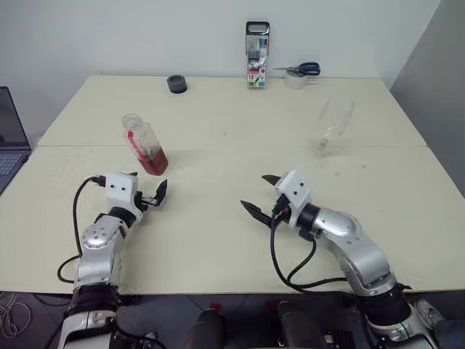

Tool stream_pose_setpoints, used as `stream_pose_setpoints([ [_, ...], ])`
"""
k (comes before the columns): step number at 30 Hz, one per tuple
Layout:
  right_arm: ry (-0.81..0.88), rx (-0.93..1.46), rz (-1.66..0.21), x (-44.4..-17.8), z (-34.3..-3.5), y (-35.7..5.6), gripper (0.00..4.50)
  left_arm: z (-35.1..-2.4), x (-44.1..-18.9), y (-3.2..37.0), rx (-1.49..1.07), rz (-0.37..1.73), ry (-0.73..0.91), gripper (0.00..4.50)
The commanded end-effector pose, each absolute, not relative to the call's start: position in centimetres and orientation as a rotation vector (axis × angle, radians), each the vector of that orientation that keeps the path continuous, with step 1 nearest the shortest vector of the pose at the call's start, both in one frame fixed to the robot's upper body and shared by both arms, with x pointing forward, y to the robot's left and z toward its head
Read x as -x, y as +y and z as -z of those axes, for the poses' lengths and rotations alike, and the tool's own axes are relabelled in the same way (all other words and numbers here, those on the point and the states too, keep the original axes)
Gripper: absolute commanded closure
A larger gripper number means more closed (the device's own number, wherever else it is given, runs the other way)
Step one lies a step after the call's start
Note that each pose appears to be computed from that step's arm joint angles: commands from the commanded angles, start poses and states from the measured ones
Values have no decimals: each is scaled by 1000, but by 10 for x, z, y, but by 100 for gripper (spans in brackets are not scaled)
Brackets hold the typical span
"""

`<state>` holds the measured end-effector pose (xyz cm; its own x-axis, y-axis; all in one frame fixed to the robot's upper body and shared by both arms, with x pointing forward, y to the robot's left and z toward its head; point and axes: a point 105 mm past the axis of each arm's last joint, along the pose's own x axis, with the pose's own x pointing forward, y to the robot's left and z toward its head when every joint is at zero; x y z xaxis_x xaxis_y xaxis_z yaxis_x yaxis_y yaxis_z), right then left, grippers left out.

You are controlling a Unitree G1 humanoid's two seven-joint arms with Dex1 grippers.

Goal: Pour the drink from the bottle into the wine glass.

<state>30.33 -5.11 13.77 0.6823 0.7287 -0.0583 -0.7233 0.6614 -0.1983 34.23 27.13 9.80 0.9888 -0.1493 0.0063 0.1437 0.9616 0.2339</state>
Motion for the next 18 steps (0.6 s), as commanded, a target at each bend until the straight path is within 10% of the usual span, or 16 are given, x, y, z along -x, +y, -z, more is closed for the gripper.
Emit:
stream_pose_setpoints([
  [1, -71, 158, -751, -300, -151, -66, 0, -112, -334, 254, -261, 196, -85, 10],
  [18, 21, 138, -326, -317, -128, -130, 0, -134, -335, 197, -283, 395, -161, 10],
])
